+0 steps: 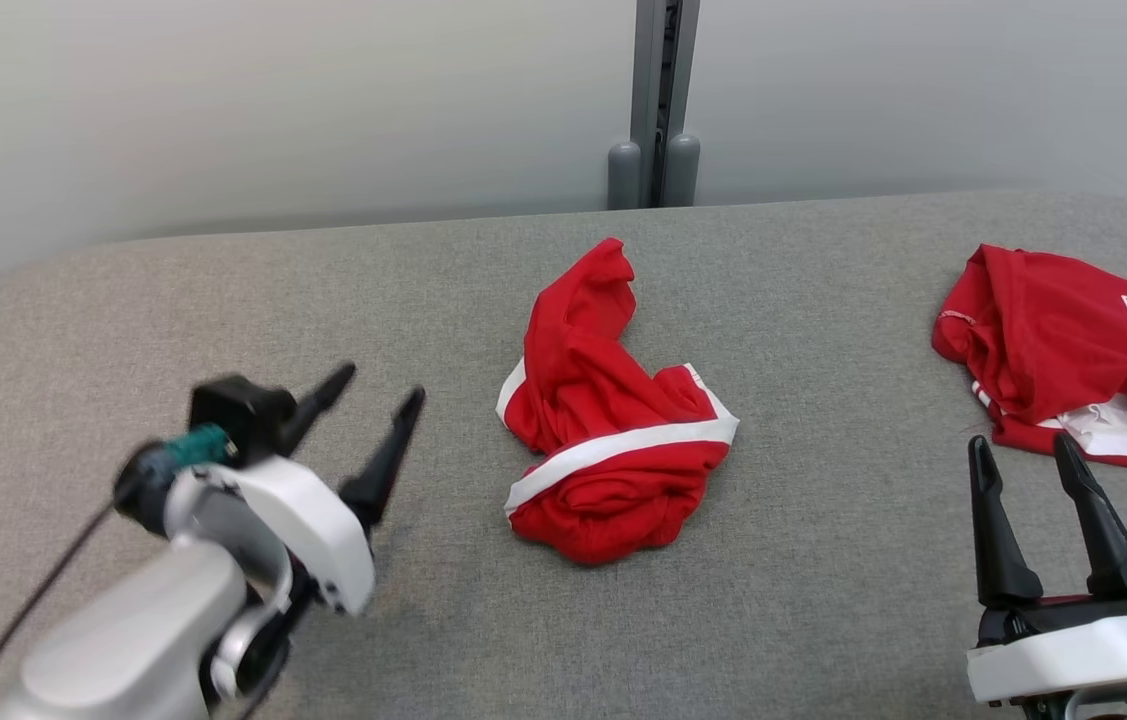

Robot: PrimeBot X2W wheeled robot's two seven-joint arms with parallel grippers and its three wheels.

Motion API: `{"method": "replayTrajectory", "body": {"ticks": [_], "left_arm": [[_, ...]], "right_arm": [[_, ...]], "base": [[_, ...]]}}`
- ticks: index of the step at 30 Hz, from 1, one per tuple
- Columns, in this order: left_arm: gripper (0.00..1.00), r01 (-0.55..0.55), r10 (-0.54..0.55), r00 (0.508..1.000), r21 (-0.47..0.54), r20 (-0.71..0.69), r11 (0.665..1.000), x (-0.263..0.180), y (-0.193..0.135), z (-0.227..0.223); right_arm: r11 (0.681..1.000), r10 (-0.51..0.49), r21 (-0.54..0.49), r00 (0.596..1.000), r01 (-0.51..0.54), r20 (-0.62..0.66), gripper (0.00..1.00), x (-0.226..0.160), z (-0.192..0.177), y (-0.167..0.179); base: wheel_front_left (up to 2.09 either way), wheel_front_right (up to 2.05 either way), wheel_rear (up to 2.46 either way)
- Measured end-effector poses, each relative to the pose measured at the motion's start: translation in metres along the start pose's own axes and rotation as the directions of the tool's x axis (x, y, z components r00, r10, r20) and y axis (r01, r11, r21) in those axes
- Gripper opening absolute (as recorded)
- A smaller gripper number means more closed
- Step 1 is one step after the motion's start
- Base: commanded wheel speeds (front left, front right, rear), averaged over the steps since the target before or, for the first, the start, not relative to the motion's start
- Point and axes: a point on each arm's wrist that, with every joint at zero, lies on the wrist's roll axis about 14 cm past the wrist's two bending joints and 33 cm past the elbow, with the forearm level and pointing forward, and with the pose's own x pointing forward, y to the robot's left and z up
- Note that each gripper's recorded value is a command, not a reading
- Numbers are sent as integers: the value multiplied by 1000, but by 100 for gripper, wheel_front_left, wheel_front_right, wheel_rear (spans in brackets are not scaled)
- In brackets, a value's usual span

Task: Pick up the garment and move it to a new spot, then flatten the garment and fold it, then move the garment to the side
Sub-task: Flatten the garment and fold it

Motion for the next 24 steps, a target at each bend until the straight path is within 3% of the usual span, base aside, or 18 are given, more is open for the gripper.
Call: {"method": "replayTrajectory", "body": {"ticks": [7,11,23,24], "left_arm": [[100,68,-75,983,-51,-168,996,-13,-32,-55],[100,159,-177,941,-86,-288,984,-10,-56,-84],[100,271,-280,851,-84,-444,959,23,-62,-122],[95,284,-289,842,-81,-455,955,25,-64,-125]], "right_arm": [[1000,-4,-8,1000,4,-22,100,-1,-3,-3],[1000,-19,-22,1000,19,-21,100,-1,0,-10],[996,-89,-30,995,88,-40,100,-5,-7,-31],[995,-95,-32,995,93,-39,100,-5,-7,-32]], "base": [[0,0,0],[0,0,0],[0,0,0],[0,0,0]]}}
